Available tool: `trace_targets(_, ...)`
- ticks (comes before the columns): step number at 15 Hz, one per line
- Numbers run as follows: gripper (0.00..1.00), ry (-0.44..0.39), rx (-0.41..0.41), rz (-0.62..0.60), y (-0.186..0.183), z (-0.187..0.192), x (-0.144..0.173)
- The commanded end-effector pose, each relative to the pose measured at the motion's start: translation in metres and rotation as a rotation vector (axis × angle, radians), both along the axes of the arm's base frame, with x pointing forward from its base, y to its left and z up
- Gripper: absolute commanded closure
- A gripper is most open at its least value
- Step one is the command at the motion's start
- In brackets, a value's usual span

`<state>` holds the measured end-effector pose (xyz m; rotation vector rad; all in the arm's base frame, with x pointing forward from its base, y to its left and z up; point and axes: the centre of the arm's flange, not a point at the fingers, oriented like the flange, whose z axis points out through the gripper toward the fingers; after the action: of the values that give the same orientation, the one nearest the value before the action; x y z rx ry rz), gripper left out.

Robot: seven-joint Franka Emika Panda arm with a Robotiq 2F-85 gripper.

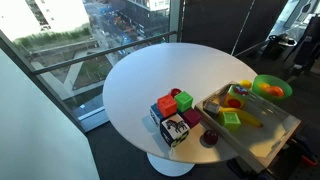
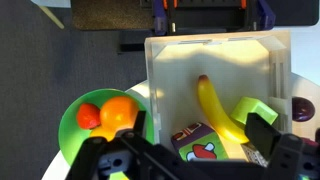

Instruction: Remove the orange fruit from the bowl

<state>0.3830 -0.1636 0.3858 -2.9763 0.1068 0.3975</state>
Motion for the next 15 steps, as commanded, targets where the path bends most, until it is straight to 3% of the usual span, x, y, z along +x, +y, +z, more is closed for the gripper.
trace_targets(1,0.00,-0.001,0.000,0.000,0.000,0.000,0.000)
trace_targets(5,0.00,-0.001,0.000,0.000,0.000,0.001,0.000)
trace_targets(12,0.00,0.009,-0.080,-0.080,-0.027,0.000,-0.004)
trace_targets(15,0.00,-0.073,-0.120,-0.144,-0.036,-0.017,0.003)
